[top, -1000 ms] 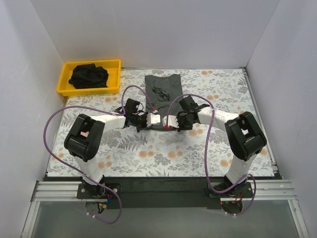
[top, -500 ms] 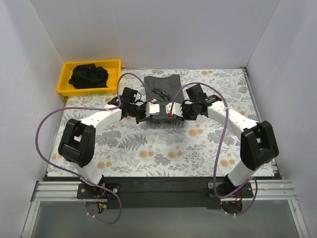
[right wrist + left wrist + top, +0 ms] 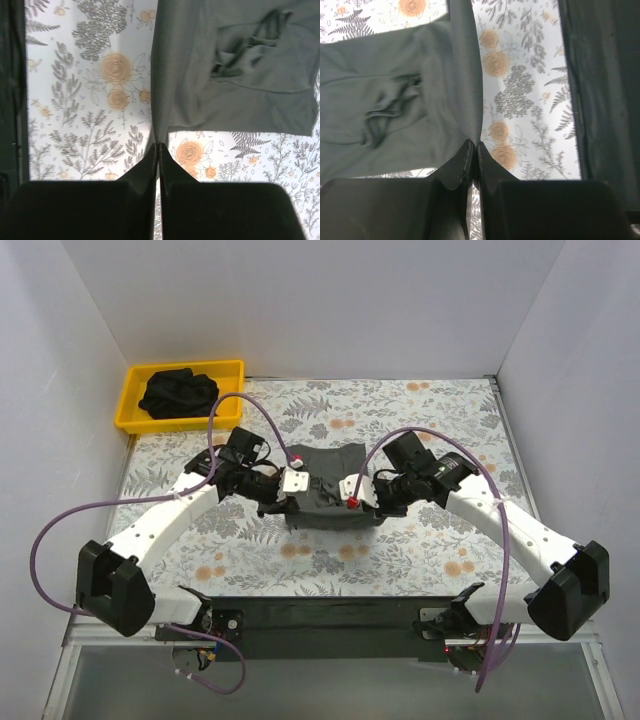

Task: Fold and stack the t-shirts
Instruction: Fold the tshirt

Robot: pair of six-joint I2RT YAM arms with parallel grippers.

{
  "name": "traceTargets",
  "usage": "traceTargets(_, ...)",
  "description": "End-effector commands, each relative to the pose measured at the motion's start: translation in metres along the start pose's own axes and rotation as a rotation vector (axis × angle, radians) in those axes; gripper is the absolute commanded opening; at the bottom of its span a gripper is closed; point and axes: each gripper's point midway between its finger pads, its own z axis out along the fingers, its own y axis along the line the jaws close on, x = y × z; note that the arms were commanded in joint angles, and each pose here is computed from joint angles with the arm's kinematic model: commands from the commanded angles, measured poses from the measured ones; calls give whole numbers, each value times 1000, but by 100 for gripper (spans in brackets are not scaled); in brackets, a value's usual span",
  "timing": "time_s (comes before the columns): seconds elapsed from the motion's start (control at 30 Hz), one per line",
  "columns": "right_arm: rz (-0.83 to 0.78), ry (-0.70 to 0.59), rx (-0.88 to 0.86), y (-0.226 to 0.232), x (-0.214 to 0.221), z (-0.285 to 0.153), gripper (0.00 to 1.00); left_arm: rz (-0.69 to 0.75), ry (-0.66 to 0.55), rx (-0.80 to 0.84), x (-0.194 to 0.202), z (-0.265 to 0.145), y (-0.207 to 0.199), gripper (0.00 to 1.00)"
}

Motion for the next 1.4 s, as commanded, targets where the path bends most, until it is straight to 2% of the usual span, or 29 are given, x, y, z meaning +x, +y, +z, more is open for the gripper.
traceTargets(0.0,50,-41,-16,5,-17,-22,1,-63,-50,29,-25,-19,-13,0)
traceTargets(0.07,39,-12,-13,-8,-12,-18,1,-65,-91,4,-42,-30,4,0)
traceTargets(0.2,58,-13,-1,-47,-12,-18,1,-133,-111,-4,-33,-31,43,0)
traceTargets(0.53,69,-13,-3,-157,11,33,1,-200,-99,-110,35,-19,139,0)
traceTargets(0.73,93,38,-77,-176,55,88,1,-240,-86,-151,70,3,188,0)
traceTargets(0.9,158,85,-110,-181,84,126,1,-335,-35,-106,110,29,186,0)
traceTargets(1.03,234,82,-157,-162,87,135,1,-373,-11,-65,125,38,158,0)
traceTargets(1.13,277,80,-216,-126,82,130,1,-387,16,-34,131,41,130,0)
traceTargets(1.17,283,60,-216,-118,69,121,1,-374,13,-34,125,38,123,0)
traceTargets(1.23,329,72,-267,-87,71,118,1,-393,20,11,129,44,90,0)
traceTargets(1.37,357,30,-273,-50,37,88,1,-326,-18,-19,109,32,61,0)
